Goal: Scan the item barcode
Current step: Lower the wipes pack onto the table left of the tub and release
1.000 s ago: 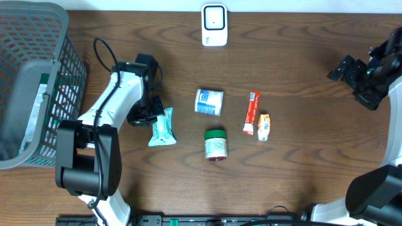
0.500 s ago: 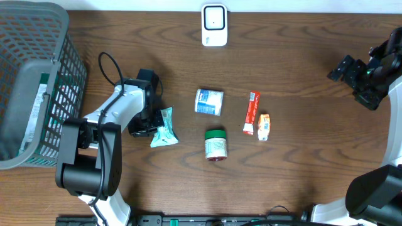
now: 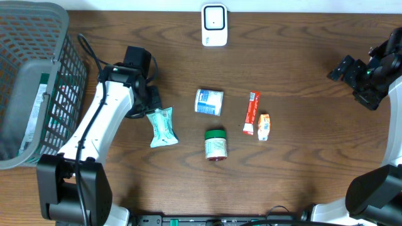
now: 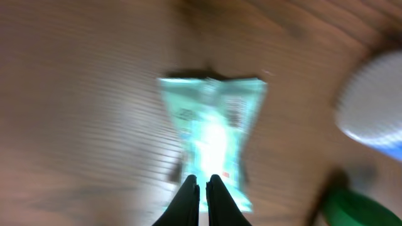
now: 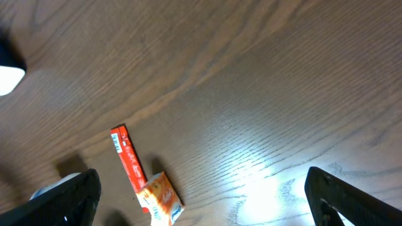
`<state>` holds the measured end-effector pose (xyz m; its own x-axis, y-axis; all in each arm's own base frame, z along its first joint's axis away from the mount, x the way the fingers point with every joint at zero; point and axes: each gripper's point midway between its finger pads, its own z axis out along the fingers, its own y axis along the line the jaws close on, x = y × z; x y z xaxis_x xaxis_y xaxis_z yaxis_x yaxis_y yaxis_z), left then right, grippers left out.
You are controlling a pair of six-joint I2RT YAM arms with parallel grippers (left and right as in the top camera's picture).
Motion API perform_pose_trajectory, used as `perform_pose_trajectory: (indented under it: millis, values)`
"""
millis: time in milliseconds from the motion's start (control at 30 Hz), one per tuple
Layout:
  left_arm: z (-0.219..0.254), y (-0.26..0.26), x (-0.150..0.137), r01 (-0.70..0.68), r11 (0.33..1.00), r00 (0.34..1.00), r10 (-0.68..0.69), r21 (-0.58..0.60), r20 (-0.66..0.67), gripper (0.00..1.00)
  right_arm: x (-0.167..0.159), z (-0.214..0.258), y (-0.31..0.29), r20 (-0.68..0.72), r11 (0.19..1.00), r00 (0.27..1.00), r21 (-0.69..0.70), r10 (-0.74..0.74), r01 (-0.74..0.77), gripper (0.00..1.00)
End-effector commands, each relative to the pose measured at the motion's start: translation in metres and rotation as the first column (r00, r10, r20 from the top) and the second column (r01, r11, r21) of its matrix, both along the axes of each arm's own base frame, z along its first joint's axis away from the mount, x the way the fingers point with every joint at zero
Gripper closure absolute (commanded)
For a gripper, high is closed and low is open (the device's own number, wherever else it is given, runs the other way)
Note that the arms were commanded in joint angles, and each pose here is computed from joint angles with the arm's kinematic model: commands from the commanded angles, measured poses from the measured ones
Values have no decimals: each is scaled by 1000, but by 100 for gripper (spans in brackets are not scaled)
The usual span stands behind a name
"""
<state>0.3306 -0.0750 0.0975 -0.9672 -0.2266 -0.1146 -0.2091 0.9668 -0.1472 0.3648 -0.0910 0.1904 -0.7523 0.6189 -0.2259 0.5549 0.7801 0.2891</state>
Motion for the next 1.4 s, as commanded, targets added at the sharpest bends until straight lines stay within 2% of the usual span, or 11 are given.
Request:
perform_pose_trajectory:
  millis: [0, 367, 767, 933, 1100, 1233, 1367]
  values:
    - [-14, -33, -15, 138, 972, 986, -152, -189, -62, 93, 1, 13, -1, 34, 1000, 999, -7, -10, 10, 1]
    - [-64, -35, -28, 128, 969, 973, -164, -210, -160, 93, 1, 13, -1, 34, 1000, 999, -8, -10, 11, 1]
    - [-123, -29, -62, 63, 978, 950, -120, -201, -289, 93, 1, 13, -1, 34, 1000, 999, -7, -10, 10, 1]
    - [-100, -31, -53, 69, 976, 957, -123, -207, -261, 93, 1, 13, -1, 34, 1000, 999, -7, -10, 10, 1]
    - [-44, -36, -23, 108, 970, 989, -127, -216, -80, 93, 1, 13, -1, 34, 1000, 999, -7, -10, 10, 1]
    - [-9, -19, -7, 80, 990, 995, -73, -119, 60, 93, 1, 13, -1, 34, 1000, 999, -8, -10, 11, 1]
    - [2, -7, -6, 39, 998, 995, -33, -59, 95, 93, 1, 13, -1, 34, 1000, 999, -7, -10, 10, 1]
